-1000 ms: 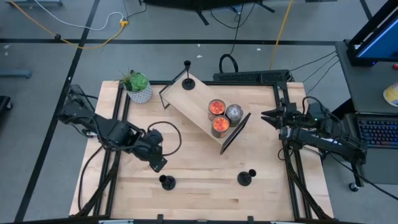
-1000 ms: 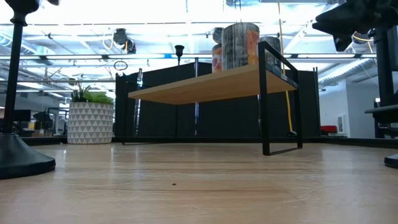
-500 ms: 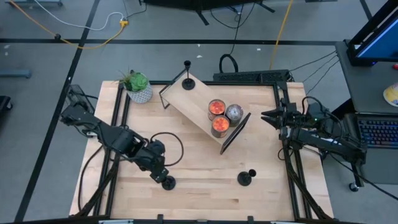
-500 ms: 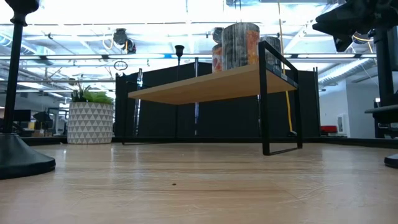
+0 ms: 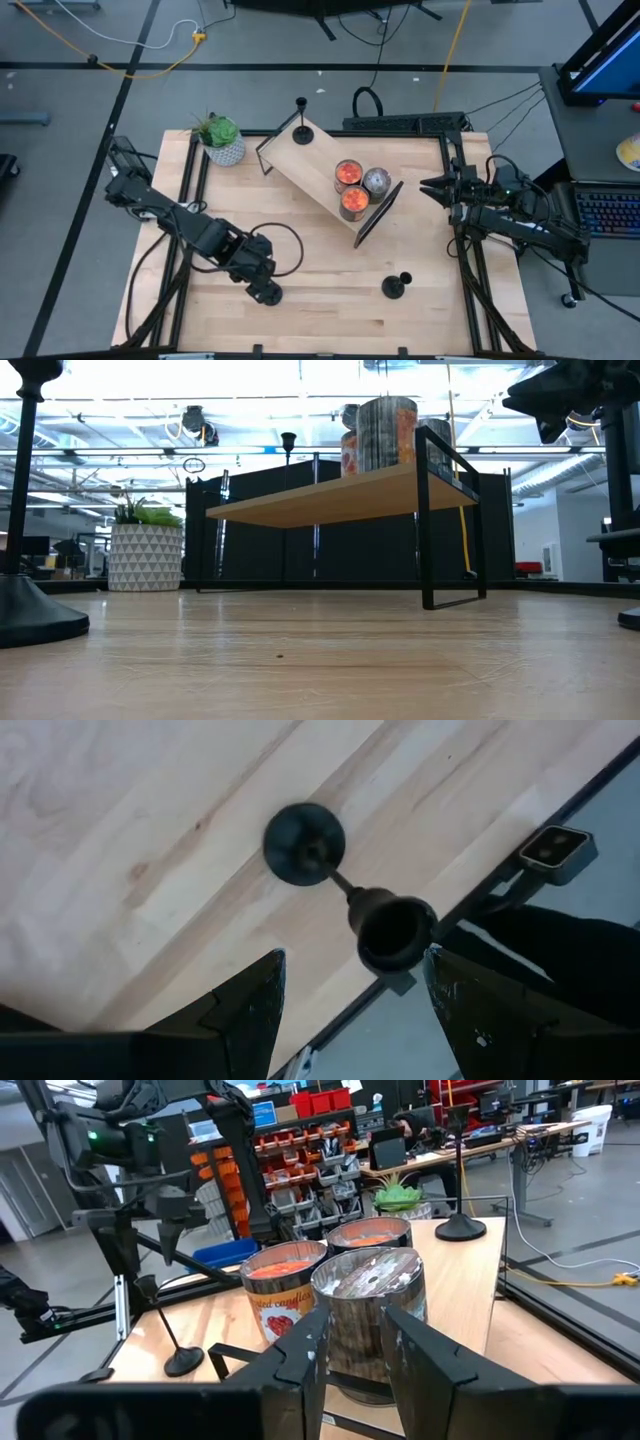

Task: Pick & Place candle stick holders
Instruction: Put the left black candle holder on the shelf

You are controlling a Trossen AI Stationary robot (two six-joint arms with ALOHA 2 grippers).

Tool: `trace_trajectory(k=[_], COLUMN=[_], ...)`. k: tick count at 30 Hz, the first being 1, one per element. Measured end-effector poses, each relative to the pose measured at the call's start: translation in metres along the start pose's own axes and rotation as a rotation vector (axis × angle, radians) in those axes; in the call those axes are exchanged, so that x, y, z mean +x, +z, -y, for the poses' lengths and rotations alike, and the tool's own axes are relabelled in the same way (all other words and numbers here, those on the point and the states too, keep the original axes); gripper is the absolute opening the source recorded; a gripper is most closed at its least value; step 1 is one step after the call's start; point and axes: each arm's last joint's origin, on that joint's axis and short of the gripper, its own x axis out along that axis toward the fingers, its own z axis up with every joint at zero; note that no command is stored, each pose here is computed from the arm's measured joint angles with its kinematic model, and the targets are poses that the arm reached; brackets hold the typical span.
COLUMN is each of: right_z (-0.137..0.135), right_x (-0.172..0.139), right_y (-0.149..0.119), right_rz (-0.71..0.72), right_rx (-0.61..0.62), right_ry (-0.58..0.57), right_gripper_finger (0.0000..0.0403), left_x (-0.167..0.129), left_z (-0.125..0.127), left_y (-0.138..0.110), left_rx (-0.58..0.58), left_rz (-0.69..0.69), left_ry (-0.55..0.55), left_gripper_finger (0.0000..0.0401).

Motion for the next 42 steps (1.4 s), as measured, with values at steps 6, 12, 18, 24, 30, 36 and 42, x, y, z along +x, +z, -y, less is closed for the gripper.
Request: trace_trajectory(k=[6,12,18,24,30,36,42], right_z=[0.000,0.000,0.000,0.000,0.000,0.000,0.000], right_x=[0.000,0.000,0.000,0.000,0.000,0.000,0.000], right_y=[0.000,0.000,0.000,0.000,0.000,0.000,0.000], right_rz=[-0.001,0.000,-0.001,-0.001,0.000,0.000,0.000], right_rx=[0.013,0.012,0.013,0.013,0.016,0.017,0.017], right_ry=[0.002,0.003,0.003,0.003,0.003,0.003,0.003], right_gripper_finger=[0.0091,0.0091,0.0091,0.0091,0.0091,0.0091,0.0091], left_x=[0.005,0.012,0.027,0.044,0.046,0.046,0.039], left_z=[0.000,-0.001,-0.006,-0.009,-0.009,-0.009,-0.014], left_y=[0.001,-0.001,0.000,0.002,0.003,0.004,0.006], left_rx=[0.017,0.028,0.020,0.033,0.040,0.049,0.063], left_rz=[-0.008,-0.025,-0.034,-0.061,-0.056,-0.043,-0.028], left_ry=[0.033,0.055,0.066,0.023,0.012,0.014,0.017], left_gripper_finger=[0.0248,0.0248,0.0248,0.0243,0.0176,0.0079,0.0018])
